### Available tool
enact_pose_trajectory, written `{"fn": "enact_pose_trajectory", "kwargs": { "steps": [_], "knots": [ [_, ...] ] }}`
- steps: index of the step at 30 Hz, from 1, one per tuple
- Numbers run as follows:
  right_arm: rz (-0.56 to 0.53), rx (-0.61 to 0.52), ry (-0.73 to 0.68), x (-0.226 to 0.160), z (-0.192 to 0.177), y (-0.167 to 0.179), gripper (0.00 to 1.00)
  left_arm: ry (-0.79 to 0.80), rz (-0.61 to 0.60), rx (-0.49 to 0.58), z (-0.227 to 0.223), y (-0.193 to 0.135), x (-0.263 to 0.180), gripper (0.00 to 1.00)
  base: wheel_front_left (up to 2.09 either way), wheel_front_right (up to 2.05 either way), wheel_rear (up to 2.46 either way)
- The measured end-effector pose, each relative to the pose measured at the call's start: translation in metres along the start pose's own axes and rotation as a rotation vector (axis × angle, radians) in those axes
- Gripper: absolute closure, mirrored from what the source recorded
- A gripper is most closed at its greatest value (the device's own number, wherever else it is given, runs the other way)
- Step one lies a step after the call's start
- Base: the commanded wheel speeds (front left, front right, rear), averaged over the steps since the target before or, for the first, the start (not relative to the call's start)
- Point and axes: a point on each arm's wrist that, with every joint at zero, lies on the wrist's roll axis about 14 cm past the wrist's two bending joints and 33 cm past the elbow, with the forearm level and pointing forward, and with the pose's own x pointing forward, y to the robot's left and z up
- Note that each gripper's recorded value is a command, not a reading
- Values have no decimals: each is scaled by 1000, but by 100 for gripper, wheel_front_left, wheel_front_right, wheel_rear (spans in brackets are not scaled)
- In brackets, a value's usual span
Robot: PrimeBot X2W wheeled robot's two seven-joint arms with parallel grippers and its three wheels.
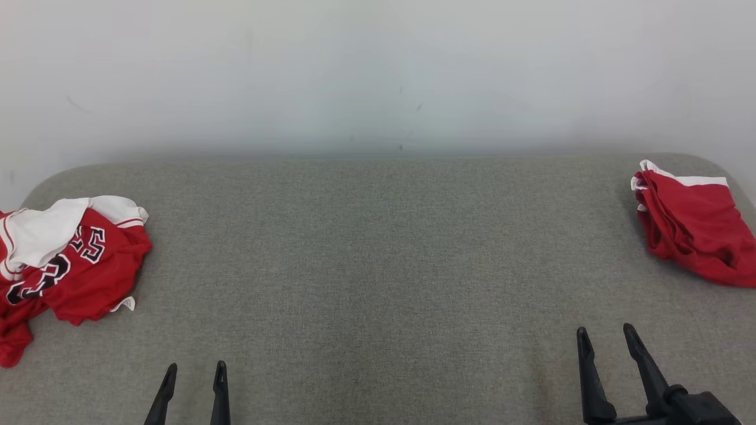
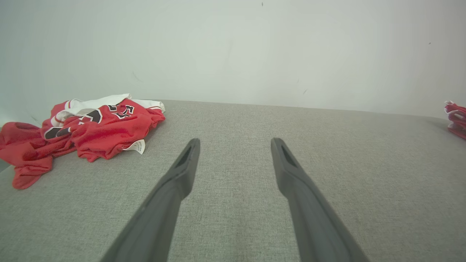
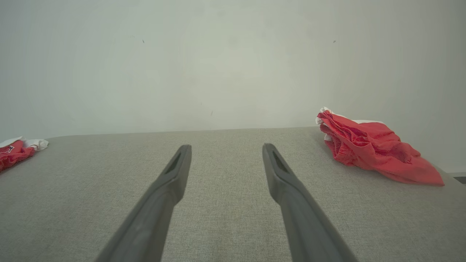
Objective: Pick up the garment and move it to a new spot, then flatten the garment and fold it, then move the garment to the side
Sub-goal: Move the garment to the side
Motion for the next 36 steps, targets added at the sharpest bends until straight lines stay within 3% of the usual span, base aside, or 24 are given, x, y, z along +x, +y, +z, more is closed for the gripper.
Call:
{"fn": "enact_pose_trajectory", "kwargs": {
  "steps": [10,36],
  "knots": [
    [29,31,22,-8,-8,22,0,-5,9,-1,1,4,-6,0,0,0,0],
    [20,31,45,-9,-16,20,0,5,14,6,-1,7,-8,0,0,0,0]
  ]
}}
